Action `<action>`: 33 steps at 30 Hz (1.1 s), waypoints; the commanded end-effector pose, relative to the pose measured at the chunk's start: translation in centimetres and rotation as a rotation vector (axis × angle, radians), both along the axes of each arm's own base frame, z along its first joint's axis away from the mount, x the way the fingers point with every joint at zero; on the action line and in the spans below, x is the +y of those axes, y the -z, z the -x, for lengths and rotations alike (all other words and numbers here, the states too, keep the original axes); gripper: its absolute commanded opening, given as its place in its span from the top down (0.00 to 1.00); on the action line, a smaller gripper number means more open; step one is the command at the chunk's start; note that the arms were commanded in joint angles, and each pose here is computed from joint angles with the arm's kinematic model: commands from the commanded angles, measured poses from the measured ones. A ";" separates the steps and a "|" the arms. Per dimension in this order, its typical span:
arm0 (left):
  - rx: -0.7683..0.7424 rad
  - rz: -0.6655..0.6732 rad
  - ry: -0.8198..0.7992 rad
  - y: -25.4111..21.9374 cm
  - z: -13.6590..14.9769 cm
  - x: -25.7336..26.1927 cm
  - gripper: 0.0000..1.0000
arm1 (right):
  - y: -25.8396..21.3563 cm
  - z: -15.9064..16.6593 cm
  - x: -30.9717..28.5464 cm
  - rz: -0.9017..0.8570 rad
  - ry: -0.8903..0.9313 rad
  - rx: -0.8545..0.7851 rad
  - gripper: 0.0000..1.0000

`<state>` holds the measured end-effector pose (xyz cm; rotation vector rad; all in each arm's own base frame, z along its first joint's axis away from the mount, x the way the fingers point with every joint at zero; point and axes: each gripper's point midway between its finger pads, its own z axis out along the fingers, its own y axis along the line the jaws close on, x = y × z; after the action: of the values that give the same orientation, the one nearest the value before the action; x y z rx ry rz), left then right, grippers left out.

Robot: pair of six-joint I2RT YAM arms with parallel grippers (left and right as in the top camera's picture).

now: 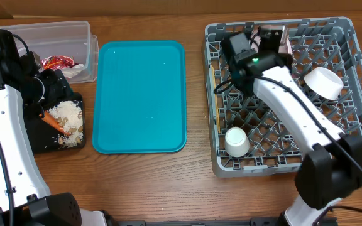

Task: Sort waste into correct bins and load items into the dishwasher
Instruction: 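Lift the white plate right into the rack's upper area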

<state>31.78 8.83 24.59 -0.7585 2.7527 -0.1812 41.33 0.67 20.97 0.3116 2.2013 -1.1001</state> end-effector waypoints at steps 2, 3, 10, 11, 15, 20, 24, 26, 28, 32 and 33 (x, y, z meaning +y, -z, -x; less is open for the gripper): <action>-0.017 0.006 -0.004 -0.5 -0.1 -0.3 0.25 | 0.1 0.2 1.0 -0.005 -0.007 -0.029 0.96; -0.017 0.006 -0.004 -0.5 -0.1 -0.3 0.25 | 0.3 0.2 1.4 -0.016 -0.016 -0.024 0.96; -0.019 0.005 -0.004 -0.5 -0.2 -0.3 0.25 | 0.7 0.1 5.1 -0.067 -0.101 -0.036 0.96; -0.018 0.005 -0.004 -0.5 -0.2 -0.3 0.25 | 0.7 0.0 5.7 -0.072 -0.114 -0.044 0.96; -0.017 0.006 -0.004 -0.5 -0.1 -0.3 0.25 | 0.6 0.2 7.5 -0.078 -0.157 -0.053 0.66; -0.017 0.006 -0.004 -0.5 -0.1 -0.3 0.25 | 0.7 0.8 8.4 -0.063 -0.183 -0.024 0.31; -0.016 0.006 -0.004 -0.5 -0.1 -0.3 0.25 | -0.1 1.3 8.1 -0.067 -0.183 -0.029 0.30; -0.016 0.006 -0.004 -0.5 -0.1 -0.3 0.25 | -1.2 1.5 8.0 -0.093 -0.186 -0.053 0.30; -0.016 0.006 -0.004 -0.5 -0.1 -0.3 0.25 | -2.5 1.8 7.8 -0.124 -0.185 -0.089 0.30; -0.016 0.006 -0.004 -0.5 -0.1 -0.3 0.25 | -5.8 2.4 6.6 -0.247 -0.161 -0.190 0.38; -0.016 0.006 -0.004 -0.5 -0.1 -0.3 0.25 | -6.5 2.4 6.2 -0.293 -0.159 -0.213 0.53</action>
<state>31.79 8.83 24.60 -0.7582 2.7520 -0.1811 39.51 8.48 22.43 0.1950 2.2086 -0.8281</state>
